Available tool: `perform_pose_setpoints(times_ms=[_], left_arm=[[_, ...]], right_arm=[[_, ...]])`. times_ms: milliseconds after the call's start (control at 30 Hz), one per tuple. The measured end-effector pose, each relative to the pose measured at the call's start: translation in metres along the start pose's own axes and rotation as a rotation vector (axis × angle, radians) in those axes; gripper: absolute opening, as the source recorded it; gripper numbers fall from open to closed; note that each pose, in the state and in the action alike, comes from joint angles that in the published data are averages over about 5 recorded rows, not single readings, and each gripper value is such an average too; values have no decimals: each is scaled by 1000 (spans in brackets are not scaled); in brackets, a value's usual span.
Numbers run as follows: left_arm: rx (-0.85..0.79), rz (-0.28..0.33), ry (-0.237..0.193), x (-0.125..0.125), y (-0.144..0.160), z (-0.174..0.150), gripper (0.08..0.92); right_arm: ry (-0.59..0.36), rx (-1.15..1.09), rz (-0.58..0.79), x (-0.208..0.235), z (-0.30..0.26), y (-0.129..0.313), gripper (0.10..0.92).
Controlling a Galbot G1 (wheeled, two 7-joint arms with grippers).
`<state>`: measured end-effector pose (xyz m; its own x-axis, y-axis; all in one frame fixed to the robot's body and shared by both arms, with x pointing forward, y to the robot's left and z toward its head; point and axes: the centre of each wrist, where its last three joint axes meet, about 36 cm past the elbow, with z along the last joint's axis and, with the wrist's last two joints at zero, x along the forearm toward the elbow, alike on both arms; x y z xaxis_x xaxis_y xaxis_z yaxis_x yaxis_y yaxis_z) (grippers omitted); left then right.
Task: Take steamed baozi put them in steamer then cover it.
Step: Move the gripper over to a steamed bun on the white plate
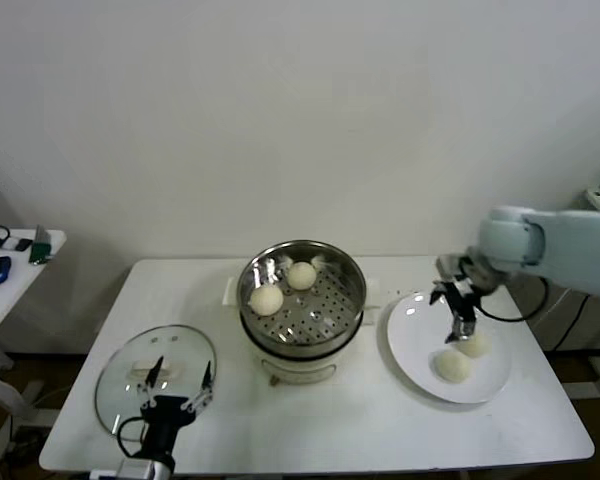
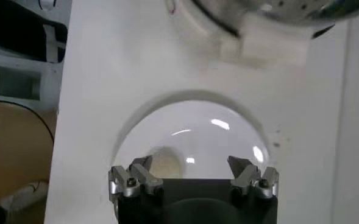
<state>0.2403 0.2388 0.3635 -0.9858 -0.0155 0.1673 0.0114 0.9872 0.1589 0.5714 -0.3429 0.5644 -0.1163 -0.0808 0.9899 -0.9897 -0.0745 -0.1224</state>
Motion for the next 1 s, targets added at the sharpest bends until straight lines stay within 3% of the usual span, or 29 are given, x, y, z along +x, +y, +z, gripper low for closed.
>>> perform_pose_setpoints(times_ms=[400, 800, 1000], left_arm=[[-8, -6, 14, 5, 1, 3, 823], [-10, -5, 17, 4, 0, 4, 823], [-10, -4, 19, 4, -1, 4, 823]], right_arm=[[27, -55, -6, -67, 34, 12, 823], [45, -88, -18, -102, 44, 13, 821], [43, -88, -22, -109, 43, 13, 746]])
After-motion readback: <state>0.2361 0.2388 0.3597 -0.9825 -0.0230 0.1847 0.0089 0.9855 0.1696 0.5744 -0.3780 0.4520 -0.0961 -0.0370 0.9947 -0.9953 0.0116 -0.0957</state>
